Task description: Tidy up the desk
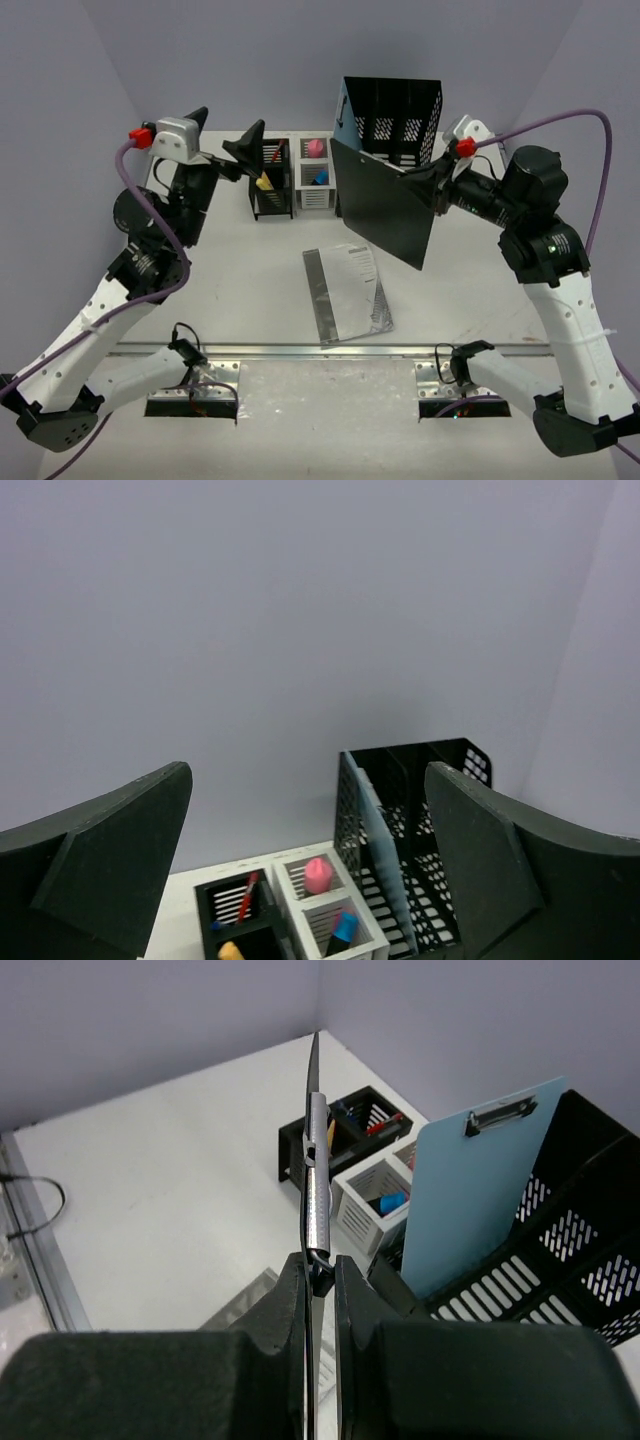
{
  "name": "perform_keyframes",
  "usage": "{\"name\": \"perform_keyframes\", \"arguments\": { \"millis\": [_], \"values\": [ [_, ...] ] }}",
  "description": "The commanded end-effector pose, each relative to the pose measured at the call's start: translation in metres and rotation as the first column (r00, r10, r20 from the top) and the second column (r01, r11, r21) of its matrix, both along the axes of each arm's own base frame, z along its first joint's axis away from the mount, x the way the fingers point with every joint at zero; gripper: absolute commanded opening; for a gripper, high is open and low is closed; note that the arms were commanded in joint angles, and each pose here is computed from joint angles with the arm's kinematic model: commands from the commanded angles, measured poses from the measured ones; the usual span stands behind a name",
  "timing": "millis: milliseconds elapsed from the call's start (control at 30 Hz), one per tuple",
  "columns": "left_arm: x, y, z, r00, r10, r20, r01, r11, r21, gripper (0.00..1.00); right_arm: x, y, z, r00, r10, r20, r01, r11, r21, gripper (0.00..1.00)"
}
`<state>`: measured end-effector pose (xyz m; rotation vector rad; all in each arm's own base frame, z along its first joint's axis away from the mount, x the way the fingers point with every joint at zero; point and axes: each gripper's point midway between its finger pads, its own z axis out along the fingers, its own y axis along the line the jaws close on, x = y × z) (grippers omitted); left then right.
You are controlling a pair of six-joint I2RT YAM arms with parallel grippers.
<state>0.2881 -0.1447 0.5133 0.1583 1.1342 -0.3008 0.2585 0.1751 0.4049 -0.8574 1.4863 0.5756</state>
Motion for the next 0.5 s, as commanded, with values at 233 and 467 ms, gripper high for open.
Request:
{"name": "perform_keyframes", "arguments": {
  "millis": [233, 467],
  "values": [
    [-0.009, 0.069, -0.051, 0.968, 0.218, -0.122, -0.227, 0.972, -0.066, 1.0, 0.026, -0.032, 0.117, 0.944, -0.312, 0.109, 0.248, 0.886, 0.393, 0.01],
    [-0.007, 0.059, -0.12, 0.942, 0.168, -0.29, -0.152, 0.985, 0.076, 1.0, 0.055, -0.083, 0.15, 0.797, -0.599, 0.074, 0.49, 0.713, 0.502, 0.01]
  ]
}}
